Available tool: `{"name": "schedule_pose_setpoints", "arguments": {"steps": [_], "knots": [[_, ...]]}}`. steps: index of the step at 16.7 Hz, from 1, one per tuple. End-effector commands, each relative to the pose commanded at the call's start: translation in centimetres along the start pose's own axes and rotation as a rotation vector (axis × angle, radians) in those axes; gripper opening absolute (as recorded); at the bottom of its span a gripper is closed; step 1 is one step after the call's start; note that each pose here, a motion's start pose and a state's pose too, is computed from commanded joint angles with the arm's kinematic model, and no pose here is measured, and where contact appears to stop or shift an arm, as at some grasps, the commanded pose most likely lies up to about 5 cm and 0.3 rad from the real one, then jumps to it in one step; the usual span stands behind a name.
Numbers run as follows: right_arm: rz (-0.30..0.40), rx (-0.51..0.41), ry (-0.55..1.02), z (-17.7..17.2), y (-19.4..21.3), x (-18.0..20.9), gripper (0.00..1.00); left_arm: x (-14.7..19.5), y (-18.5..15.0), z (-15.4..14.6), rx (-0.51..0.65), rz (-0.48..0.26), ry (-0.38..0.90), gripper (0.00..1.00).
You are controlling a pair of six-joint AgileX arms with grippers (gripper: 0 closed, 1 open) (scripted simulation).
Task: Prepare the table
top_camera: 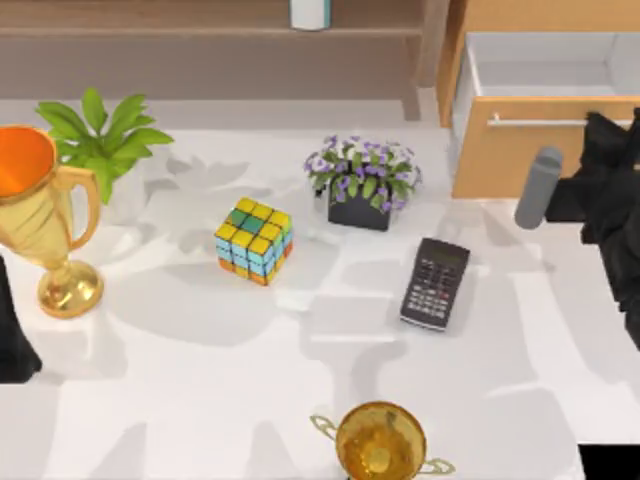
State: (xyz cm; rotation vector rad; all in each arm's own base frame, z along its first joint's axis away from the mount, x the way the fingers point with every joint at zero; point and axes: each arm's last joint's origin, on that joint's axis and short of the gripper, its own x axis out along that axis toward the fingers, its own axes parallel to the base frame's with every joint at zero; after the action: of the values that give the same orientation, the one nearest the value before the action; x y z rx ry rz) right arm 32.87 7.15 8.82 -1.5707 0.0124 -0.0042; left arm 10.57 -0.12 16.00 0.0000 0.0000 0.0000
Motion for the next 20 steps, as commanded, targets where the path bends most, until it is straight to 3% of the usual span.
{"name": "schedule_pose_setpoints", "arguments": {"steps": [6, 13, 20], "knots": [[0.003, 0.003, -0.003, 0.0, 0.0, 4.2, 0.00, 0.0, 0.0, 0.0, 0.000, 0.000, 0.000, 1.00], [-0.001, 0.006, -0.001, 0.0, -0.2, 5.1, 0.00, 0.0, 0.0, 0.0, 0.000, 0.000, 0.000, 1.00], [0.000, 0.006, -0.001, 0.1, -0.1, 9.4, 0.00, 0.0, 0.0, 0.0, 0.000, 0.000, 0.000, 1.00]]}}
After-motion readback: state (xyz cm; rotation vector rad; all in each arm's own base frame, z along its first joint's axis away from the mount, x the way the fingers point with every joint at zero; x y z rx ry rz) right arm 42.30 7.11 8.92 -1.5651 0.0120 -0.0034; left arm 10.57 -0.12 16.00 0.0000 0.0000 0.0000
